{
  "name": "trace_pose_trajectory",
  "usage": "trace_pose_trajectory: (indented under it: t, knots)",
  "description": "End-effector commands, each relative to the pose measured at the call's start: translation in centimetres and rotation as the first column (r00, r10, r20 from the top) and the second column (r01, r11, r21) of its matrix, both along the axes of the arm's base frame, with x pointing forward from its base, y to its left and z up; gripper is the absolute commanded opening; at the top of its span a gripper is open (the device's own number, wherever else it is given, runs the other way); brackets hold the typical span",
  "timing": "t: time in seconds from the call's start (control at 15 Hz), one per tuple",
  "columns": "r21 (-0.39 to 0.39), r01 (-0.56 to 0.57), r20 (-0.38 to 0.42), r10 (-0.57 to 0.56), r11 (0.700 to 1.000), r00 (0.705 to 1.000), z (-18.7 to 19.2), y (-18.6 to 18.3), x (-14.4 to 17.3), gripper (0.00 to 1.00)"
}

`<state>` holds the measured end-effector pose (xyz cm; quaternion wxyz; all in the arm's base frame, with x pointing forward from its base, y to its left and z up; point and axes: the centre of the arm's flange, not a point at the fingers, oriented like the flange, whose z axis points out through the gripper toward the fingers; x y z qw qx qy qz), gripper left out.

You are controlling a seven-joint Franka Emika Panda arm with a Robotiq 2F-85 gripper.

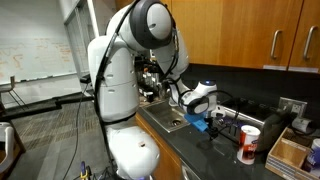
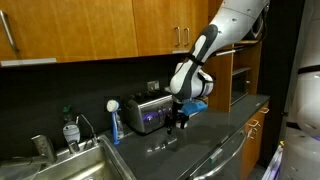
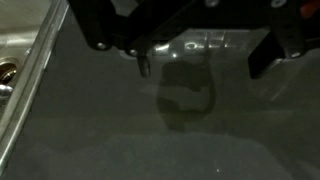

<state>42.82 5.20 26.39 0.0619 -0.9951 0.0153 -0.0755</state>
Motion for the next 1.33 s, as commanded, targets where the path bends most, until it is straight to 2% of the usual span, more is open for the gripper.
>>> trace_pose_trajectory:
  t: [0.0,0.4,0.73,0.93,1.27]
  knots:
    - [0.050,0.033,0.132,-0.039,0.998,0.990,0.0,1.2,0.2,1.00]
    - [0.082,0.074,0.285,-0.095,0.994,0.954,1.7,2.1,0.6,1.00]
    - [0.045,0.100,0.437,-0.109,0.994,0.893,2.6,2.3,1.1,1.00]
    - [0.028,0.125,0.474,-0.123,0.992,0.872,2.8,1.7,1.4,1.00]
    - [0.006,0.173,0.493,-0.153,0.985,0.856,1.4,-0.1,2.1,1.00]
